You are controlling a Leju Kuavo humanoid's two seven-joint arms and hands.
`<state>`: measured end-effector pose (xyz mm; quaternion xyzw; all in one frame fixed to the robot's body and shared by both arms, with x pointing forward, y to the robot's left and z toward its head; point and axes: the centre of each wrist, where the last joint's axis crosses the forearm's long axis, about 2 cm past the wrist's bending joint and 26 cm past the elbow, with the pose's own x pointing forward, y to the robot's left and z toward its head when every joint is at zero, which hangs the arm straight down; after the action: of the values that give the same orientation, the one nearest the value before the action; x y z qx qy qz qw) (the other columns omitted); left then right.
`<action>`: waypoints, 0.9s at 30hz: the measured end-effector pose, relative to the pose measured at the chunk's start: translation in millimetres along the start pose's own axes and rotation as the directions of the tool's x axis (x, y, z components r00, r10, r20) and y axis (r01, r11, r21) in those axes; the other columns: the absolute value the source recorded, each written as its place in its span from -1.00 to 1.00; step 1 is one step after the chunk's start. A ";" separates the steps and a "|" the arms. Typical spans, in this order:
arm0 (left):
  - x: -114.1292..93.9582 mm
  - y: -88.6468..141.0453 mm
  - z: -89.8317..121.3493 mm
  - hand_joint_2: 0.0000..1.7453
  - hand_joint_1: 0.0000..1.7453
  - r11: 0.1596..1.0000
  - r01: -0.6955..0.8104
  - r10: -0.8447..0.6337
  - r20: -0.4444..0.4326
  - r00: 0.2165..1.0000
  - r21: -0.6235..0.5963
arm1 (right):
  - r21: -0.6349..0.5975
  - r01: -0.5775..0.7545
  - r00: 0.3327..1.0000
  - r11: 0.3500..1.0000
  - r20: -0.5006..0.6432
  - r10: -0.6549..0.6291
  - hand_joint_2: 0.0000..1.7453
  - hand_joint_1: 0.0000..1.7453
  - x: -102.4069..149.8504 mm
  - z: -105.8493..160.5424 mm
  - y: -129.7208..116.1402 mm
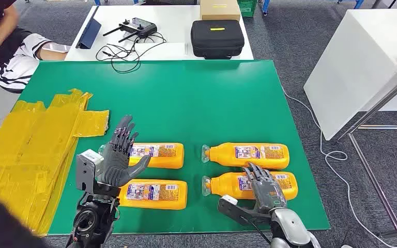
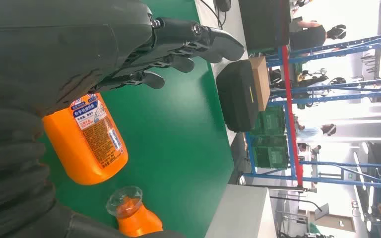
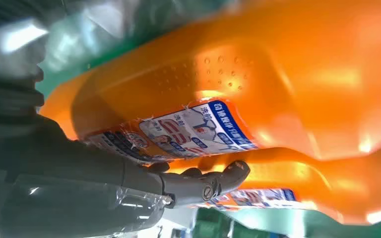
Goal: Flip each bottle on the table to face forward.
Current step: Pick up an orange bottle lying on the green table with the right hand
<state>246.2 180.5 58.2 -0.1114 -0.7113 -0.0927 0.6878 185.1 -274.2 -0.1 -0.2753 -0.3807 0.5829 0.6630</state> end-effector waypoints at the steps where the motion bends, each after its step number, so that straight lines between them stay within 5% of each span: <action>1: 0.0 -0.1 0.0 1.00 -1.00 1.000 0.000 0.000 -0.001 1.000 0.001 | -0.001 -0.003 1.000 1.000 -0.005 0.003 1.00 -1.00 0.0 -1.2 -0.2; 4: -0.3 -0.7 -0.1 1.00 -1.00 1.000 0.000 0.000 -0.004 1.000 0.003 | 0.004 -0.011 1.000 1.000 -0.028 0.011 1.00 -0.75 0.6 -6.6 0.0; 8: -2.9 -2.5 0.3 1.00 -1.00 1.000 0.002 -0.002 -0.013 1.000 0.002 | 0.026 -0.008 0.999 1.000 -0.047 0.009 1.00 0.94 1.7 -13.6 1.5; 27: -5.5 -4.3 -7.8 1.00 -1.00 1.000 0.004 -0.004 -0.028 1.000 0.000 | 0.061 0.023 1.000 0.998 -0.011 -0.022 1.00 1.00 -0.1 -28.9 -3.9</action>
<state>252.7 174.0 53.0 -0.1086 -0.7019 -0.0959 0.6974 211.1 -272.6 -13.1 -0.2537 -0.3623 0.5853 0.6796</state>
